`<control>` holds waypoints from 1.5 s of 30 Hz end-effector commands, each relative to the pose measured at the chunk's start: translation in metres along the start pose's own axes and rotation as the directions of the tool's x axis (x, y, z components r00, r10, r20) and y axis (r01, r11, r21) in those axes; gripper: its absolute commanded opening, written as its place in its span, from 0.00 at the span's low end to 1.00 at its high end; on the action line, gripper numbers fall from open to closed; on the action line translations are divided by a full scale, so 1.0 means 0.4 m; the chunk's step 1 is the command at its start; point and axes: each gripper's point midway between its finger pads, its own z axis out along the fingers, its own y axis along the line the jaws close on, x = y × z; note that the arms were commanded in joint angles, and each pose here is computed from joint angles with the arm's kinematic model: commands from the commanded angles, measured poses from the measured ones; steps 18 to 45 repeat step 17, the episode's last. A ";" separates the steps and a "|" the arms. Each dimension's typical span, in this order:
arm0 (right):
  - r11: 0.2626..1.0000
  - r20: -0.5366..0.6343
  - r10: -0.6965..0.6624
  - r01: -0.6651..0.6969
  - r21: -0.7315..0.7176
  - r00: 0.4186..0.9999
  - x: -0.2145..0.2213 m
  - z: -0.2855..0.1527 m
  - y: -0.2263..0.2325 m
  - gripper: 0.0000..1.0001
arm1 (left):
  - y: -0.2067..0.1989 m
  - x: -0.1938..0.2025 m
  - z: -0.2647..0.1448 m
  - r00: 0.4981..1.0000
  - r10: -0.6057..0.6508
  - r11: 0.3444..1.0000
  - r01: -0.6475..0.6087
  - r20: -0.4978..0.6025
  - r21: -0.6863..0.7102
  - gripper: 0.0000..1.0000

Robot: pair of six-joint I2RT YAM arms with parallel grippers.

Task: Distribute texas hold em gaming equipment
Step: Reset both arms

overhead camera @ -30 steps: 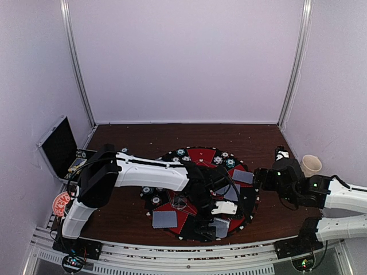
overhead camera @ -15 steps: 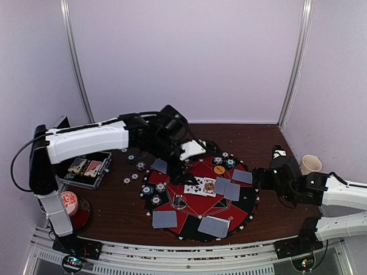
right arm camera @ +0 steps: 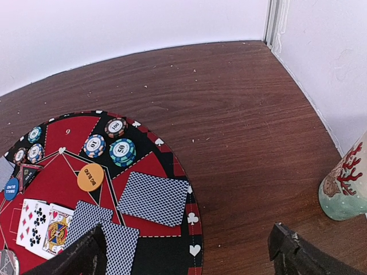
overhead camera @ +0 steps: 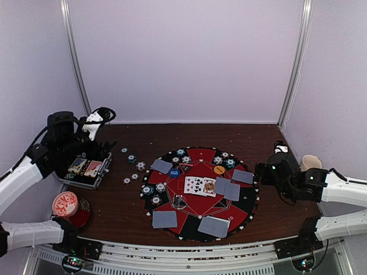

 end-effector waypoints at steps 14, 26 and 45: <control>0.997 0.066 0.053 -0.049 -0.059 0.996 -0.014 -0.027 -0.014 1.00 | 0.013 0.095 -0.138 0.991 -0.056 0.983 0.076 0.118 -0.168 0.98; 0.998 0.075 0.049 -0.046 -0.037 0.996 -0.016 -0.024 -0.020 1.00 | 0.007 0.094 -0.138 0.990 -0.051 0.985 0.071 0.129 -0.156 0.98; 0.998 0.075 0.049 -0.046 -0.037 0.996 -0.016 -0.024 -0.020 1.00 | 0.007 0.094 -0.138 0.990 -0.051 0.985 0.071 0.129 -0.156 0.98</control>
